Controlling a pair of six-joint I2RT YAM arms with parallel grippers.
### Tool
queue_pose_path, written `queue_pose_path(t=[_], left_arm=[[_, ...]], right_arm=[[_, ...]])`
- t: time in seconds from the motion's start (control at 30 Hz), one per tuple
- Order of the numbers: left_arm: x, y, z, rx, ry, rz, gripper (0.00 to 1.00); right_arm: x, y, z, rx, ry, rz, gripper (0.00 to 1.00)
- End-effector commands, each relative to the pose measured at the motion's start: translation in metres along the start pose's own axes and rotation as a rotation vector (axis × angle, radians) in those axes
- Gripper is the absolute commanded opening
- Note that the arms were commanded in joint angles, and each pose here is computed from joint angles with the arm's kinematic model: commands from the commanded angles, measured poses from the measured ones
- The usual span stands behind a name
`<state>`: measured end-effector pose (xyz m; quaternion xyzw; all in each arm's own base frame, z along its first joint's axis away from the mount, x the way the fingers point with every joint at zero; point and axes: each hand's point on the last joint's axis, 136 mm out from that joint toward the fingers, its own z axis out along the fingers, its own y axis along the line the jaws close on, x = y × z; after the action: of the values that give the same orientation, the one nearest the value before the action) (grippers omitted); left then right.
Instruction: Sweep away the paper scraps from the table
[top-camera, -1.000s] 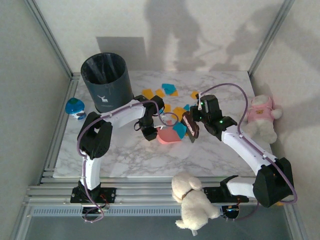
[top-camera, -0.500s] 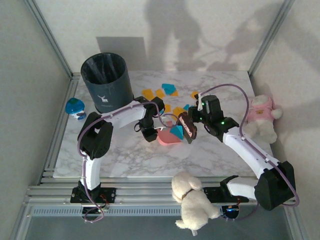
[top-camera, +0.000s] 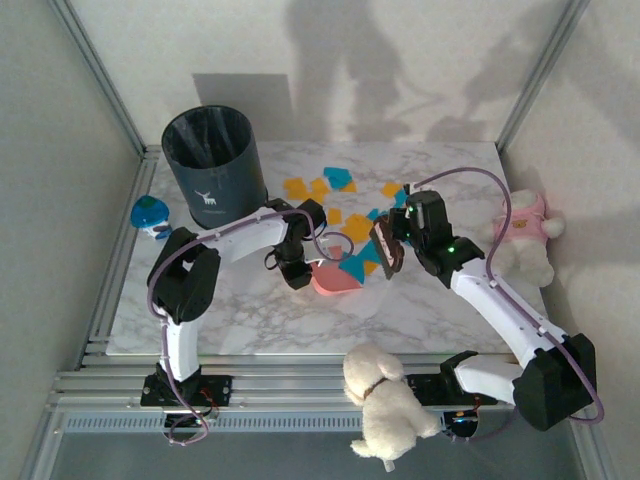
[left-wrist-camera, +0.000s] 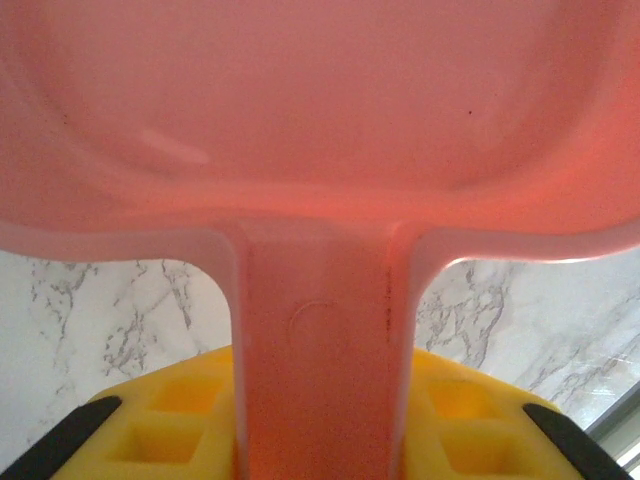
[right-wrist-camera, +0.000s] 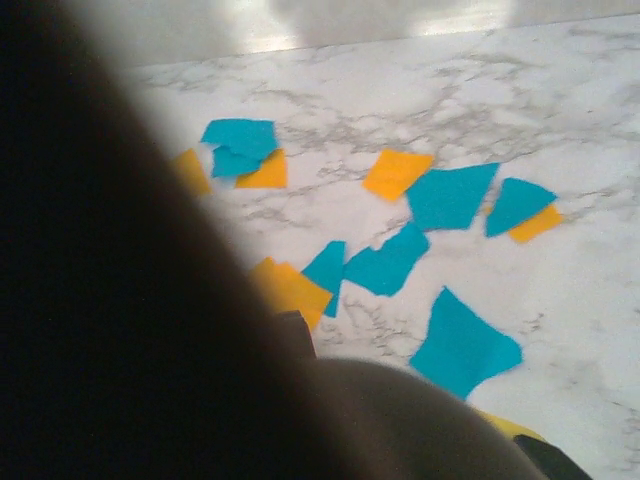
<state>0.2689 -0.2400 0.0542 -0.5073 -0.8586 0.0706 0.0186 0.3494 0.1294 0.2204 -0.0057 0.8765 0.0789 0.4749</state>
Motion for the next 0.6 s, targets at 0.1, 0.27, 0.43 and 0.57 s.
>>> queue_pose_path(t=[0.1,0.27,0.43,0.57], left_arm=[[0.010,-0.010,0.000,0.023,0.035,-0.007,0.00],[0.009,-0.010,0.001,0.024,0.036,-0.004,0.00],[0.008,-0.010,0.002,0.025,0.036,-0.005,0.00],[0.008,-0.009,0.004,0.020,0.035,-0.009,0.00]], right_arm=[[-0.012,-0.028,-0.005,0.175,-0.055,0.013,0.00],[-0.007,-0.041,0.001,0.268,-0.029,-0.005,0.00],[-0.002,-0.028,0.014,0.207,-0.007,-0.049,0.00],[0.005,-0.018,0.021,0.148,0.023,-0.066,0.00]])
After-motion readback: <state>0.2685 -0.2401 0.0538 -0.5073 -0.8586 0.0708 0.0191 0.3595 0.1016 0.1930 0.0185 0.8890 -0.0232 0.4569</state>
